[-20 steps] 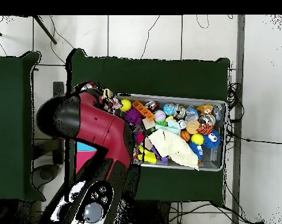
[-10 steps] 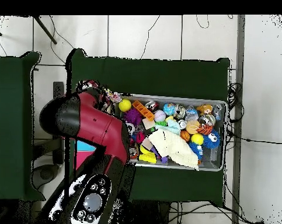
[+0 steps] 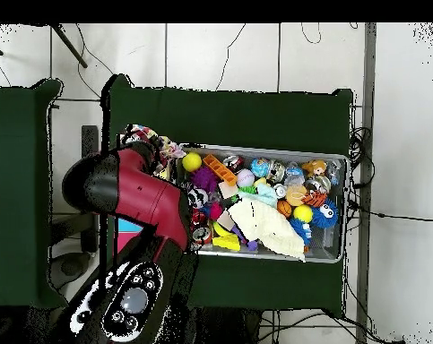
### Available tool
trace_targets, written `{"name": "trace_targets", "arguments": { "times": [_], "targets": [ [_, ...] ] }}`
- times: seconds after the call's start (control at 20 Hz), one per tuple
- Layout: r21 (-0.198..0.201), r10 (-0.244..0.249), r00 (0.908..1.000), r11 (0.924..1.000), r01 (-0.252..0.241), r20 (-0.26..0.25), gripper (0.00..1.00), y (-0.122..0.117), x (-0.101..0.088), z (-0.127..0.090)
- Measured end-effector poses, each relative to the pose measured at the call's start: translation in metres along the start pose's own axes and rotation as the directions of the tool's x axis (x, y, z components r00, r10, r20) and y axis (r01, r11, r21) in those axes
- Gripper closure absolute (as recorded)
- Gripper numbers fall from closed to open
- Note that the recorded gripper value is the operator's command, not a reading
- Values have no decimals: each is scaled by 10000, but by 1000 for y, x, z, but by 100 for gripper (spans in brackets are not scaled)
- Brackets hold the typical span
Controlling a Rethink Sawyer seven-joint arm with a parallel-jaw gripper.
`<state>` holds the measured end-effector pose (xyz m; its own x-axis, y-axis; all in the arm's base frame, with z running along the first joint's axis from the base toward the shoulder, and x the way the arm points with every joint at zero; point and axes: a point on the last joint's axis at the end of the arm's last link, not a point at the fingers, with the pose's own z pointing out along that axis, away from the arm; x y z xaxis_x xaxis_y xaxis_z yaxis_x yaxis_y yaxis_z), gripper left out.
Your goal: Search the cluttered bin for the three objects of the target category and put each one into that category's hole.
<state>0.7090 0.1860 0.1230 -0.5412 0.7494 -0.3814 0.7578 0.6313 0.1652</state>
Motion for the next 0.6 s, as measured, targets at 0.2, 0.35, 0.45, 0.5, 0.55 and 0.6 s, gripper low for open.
{"name": "trace_targets", "arguments": {
  "times": [0.2,0.35,0.45,0.5,0.55,0.6],
  "targets": [
    [281,32,9998,9996,-27,-180,100,-10,16,10],
    [395,123,9995,9992,-112,-285,100,-15,26,12],
    [491,296,9989,9984,-278,-372,100,-19,33,13],
    [521,389,9984,9980,-368,-408,100,-21,35,13],
    [537,448,9981,9977,-425,-428,100,-22,36,13],
    [603,681,9964,9961,-651,-500,100,-25,38,14]
  ]
}}
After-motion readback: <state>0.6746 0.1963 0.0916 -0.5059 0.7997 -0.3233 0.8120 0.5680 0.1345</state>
